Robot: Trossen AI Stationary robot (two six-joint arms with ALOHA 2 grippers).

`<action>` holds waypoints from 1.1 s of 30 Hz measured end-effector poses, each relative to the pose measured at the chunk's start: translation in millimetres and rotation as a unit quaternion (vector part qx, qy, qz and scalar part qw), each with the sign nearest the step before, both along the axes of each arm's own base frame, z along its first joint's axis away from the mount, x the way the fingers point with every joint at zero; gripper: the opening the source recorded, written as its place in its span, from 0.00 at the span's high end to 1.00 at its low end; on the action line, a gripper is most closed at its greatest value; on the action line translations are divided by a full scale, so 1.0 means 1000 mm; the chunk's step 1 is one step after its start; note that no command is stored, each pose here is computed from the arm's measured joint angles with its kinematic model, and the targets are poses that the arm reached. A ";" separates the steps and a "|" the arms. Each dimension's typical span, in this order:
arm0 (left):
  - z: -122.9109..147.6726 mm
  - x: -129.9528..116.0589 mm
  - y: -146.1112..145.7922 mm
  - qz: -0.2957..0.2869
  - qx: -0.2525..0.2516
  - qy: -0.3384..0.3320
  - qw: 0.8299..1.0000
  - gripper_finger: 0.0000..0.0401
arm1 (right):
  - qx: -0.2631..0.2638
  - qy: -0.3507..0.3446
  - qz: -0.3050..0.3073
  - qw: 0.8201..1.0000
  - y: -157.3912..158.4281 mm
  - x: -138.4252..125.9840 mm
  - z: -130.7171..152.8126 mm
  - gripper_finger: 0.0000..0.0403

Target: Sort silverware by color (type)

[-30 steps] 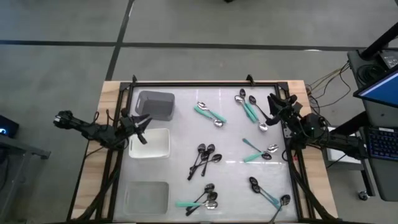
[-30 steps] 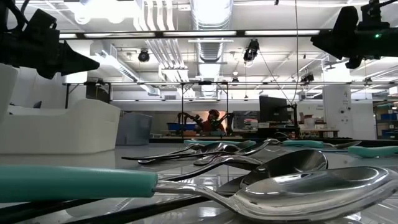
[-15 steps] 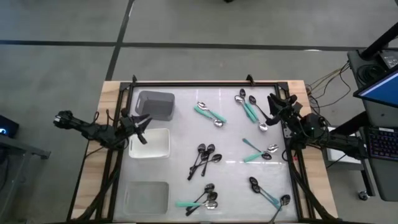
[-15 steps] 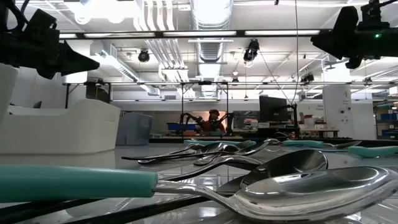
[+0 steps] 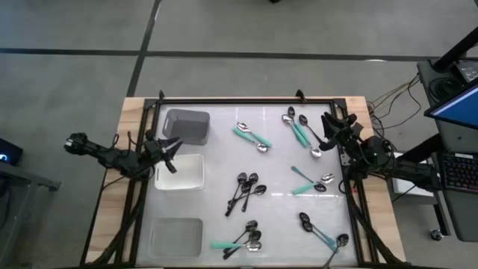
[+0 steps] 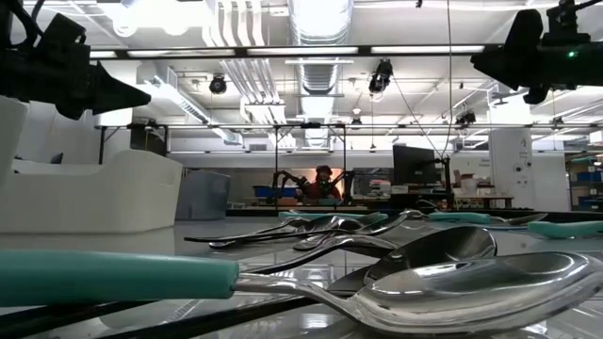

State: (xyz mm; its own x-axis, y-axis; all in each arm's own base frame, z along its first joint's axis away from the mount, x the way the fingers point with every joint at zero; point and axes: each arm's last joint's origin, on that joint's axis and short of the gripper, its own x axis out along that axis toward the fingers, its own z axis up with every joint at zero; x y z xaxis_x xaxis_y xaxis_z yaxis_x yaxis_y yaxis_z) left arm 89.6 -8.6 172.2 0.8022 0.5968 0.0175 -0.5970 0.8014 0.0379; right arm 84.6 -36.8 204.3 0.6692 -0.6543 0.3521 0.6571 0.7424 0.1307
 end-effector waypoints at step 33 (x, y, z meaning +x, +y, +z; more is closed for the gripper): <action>0.000 0.000 0.000 0.000 0.000 0.000 1.000 0.81 | 0.075 -0.162 0.054 0.982 0.001 -0.006 0.012 0.79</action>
State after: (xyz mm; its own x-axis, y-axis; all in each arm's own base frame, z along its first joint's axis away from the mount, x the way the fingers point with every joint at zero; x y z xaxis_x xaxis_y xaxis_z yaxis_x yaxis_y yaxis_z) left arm 89.6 -8.6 172.2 0.8022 0.5968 0.0173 -0.5970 0.8014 0.0382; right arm 78.5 -35.5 216.0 0.6065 -0.6461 0.4633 0.4802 0.7621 0.4342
